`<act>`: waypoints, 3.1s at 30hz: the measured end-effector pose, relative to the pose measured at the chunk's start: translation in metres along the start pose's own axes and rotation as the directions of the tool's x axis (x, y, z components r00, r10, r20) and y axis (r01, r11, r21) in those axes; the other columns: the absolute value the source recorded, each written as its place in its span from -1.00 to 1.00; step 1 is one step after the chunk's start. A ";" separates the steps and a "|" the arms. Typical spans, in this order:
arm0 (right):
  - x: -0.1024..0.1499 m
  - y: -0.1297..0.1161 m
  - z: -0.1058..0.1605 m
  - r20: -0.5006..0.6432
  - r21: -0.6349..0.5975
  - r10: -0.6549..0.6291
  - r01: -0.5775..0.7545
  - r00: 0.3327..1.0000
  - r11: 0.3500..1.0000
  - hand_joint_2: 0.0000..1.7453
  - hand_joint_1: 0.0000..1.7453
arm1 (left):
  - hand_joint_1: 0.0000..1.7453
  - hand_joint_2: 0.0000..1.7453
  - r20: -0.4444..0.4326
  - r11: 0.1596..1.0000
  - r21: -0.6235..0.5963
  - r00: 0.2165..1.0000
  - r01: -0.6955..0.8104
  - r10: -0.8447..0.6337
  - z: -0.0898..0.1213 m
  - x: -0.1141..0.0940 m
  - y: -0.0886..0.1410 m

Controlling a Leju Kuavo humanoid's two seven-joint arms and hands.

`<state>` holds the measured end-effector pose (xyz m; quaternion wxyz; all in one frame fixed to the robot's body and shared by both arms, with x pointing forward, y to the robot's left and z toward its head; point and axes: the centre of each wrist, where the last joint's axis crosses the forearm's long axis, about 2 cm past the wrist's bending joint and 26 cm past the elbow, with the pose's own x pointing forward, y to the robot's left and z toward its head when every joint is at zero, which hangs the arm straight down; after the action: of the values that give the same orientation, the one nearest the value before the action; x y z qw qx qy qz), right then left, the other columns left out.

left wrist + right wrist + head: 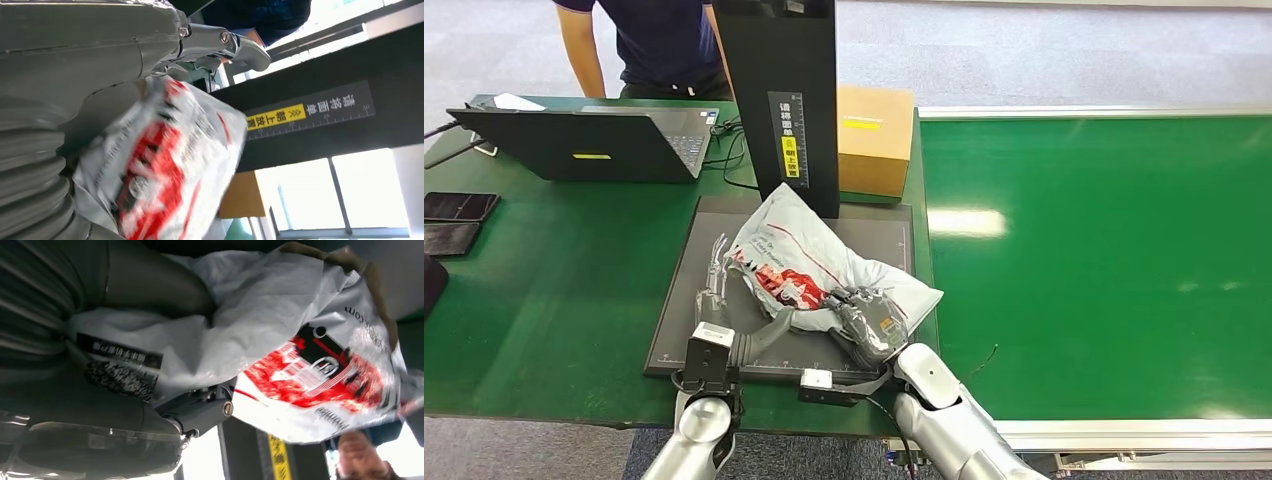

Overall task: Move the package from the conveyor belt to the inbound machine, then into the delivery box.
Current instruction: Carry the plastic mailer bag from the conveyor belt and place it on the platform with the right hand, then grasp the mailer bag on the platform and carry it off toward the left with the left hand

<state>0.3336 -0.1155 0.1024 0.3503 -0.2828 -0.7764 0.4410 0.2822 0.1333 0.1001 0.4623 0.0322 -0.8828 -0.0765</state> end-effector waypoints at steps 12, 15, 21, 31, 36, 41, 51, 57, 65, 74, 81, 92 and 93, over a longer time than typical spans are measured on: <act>-0.009 0.007 0.012 0.016 -0.052 -0.069 0.069 0.998 0.996 1.00 -1.00 | -1.00 1.00 -0.011 1.000 -0.007 1.000 -0.010 0.010 0.007 -0.002 0.000; -0.011 0.007 0.020 0.041 -0.101 -0.123 0.127 0.992 0.987 1.00 -1.00 | -1.00 1.00 -0.015 1.000 -0.003 1.000 -0.011 0.011 0.008 -0.002 -0.001; -0.016 0.001 0.030 0.055 -0.198 -0.173 0.181 0.983 0.963 1.00 -1.00 | -1.00 1.00 -0.014 1.000 -0.011 1.000 -0.010 0.010 0.011 -0.002 -0.002; -0.002 -0.008 0.054 -0.031 -0.452 -0.481 0.416 0.876 0.789 1.00 -1.00 | -1.00 1.00 -0.019 1.000 -0.012 1.000 0.007 -0.007 0.017 -0.002 -0.002; 0.018 -0.009 0.081 -0.012 -0.469 -0.506 0.442 0.862 0.765 1.00 -1.00 | -1.00 1.00 -0.013 0.999 -0.039 0.999 0.030 -0.030 0.024 -0.002 -0.002; 0.021 -0.004 0.105 -0.038 -0.428 -0.657 0.582 0.753 0.692 1.00 -1.00 | -1.00 1.00 0.021 0.991 -0.110 0.997 0.076 -0.074 0.024 -0.004 0.001; 0.011 -0.003 0.143 -0.057 -0.370 -0.843 0.773 0.535 0.516 1.00 -1.00 | -1.00 1.00 0.037 0.917 -0.295 0.962 0.269 -0.271 0.008 -0.010 0.018; 0.011 -0.005 0.146 -0.048 -0.341 -0.853 0.794 0.520 0.503 1.00 -1.00 | -1.00 1.00 0.087 0.843 -0.377 0.921 0.384 -0.380 -0.020 -0.008 0.022; 0.013 -0.004 0.144 -0.037 -0.320 -0.868 0.817 0.496 0.480 1.00 -1.00 | -1.00 1.00 0.155 0.721 -0.477 0.856 0.503 -0.494 -0.058 -0.021 0.032; 0.013 -0.002 0.144 -0.043 -0.319 -0.873 0.821 0.486 0.473 1.00 -1.00 | -1.00 1.00 0.212 0.559 -0.574 0.768 0.599 -0.605 -0.092 -0.032 0.035; 0.013 -0.001 0.145 -0.049 -0.338 -0.875 0.816 0.481 0.468 1.00 -1.00 | -1.00 1.00 0.239 0.444 -0.633 0.706 0.634 -0.667 -0.106 -0.043 0.038; 0.013 0.000 0.146 -0.056 -0.333 -0.875 0.817 0.481 0.470 1.00 -1.00 | -0.58 1.00 0.249 0.349 -0.654 0.626 0.671 -0.739 -0.107 -0.051 0.041; 0.013 0.001 0.146 -0.057 -0.331 -0.875 0.818 0.481 0.471 1.00 -1.00 | -0.44 1.00 0.252 0.340 -0.650 0.615 0.680 -0.747 -0.106 -0.051 0.041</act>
<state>0.2099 -0.1766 0.0523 0.5658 0.0517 -0.8201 0.0687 0.3988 0.1691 0.1244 0.3963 0.2424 -0.6578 -0.5928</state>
